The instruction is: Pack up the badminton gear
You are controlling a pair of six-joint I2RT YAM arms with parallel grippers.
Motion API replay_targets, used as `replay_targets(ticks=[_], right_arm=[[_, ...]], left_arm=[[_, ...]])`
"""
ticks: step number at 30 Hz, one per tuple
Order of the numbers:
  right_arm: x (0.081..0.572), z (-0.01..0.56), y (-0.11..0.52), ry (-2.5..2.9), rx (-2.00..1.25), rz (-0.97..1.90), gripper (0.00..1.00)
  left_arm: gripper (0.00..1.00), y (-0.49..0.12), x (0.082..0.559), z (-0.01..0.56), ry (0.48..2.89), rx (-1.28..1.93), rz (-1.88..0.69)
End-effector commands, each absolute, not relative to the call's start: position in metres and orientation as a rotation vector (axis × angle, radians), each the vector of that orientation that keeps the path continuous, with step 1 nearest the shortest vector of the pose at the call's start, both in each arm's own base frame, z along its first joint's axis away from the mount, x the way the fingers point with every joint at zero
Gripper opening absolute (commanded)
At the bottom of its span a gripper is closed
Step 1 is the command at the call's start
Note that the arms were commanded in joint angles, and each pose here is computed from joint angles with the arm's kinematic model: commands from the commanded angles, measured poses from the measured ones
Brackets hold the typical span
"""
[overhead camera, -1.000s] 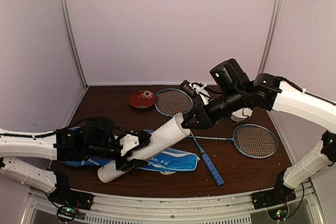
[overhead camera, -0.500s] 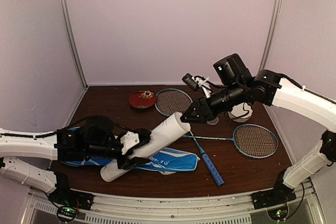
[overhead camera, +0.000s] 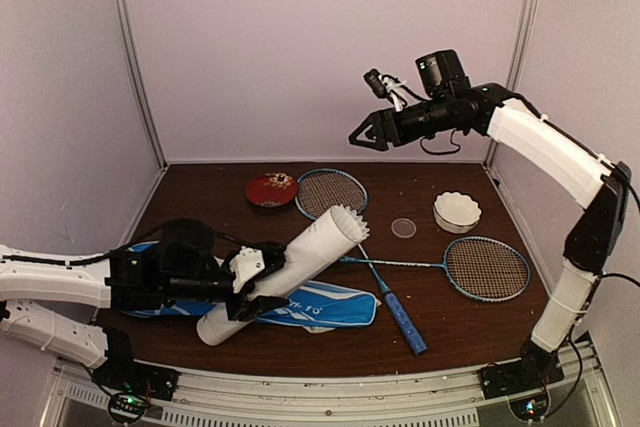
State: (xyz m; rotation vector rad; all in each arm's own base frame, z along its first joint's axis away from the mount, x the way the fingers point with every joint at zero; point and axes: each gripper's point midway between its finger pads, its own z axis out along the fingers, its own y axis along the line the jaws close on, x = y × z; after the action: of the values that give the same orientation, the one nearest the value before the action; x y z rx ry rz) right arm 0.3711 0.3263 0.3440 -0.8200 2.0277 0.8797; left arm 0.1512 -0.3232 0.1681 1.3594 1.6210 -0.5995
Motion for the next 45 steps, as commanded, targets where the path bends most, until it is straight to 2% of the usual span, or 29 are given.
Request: replay_targets(ticks=[1,8,21,28,34,45], right_arm=[[0.398,0.258,0.337,2.204,-0.878,0.867,0.70],[0.430,0.200,0.348,2.304,-0.991,0.743,0.66],[0.437,0.112,0.379,2.400,-1.207,0.688,0.80],[0.437,0.085,0.385,2.453,-1.223,0.643,0.81],[0.432,0.090,0.369,2.482,-1.247,0.556,0.63],[0.426,0.119,0.345,2.489,-1.213,0.544,0.38]], left_arm=[[0.45,-0.329,0.152,0.178,1.581,1.276,-0.682],[0.45,-0.319,0.162,0.175,1.616,1.214,-0.687],[0.45,-0.312,0.167,0.184,1.610,1.175,-0.693],[0.45,-0.309,0.167,0.185,1.610,1.167,-0.691],[0.45,-0.312,0.168,0.186,1.610,1.172,-0.691],[0.45,-0.312,0.170,0.185,1.614,1.191,-0.668]])
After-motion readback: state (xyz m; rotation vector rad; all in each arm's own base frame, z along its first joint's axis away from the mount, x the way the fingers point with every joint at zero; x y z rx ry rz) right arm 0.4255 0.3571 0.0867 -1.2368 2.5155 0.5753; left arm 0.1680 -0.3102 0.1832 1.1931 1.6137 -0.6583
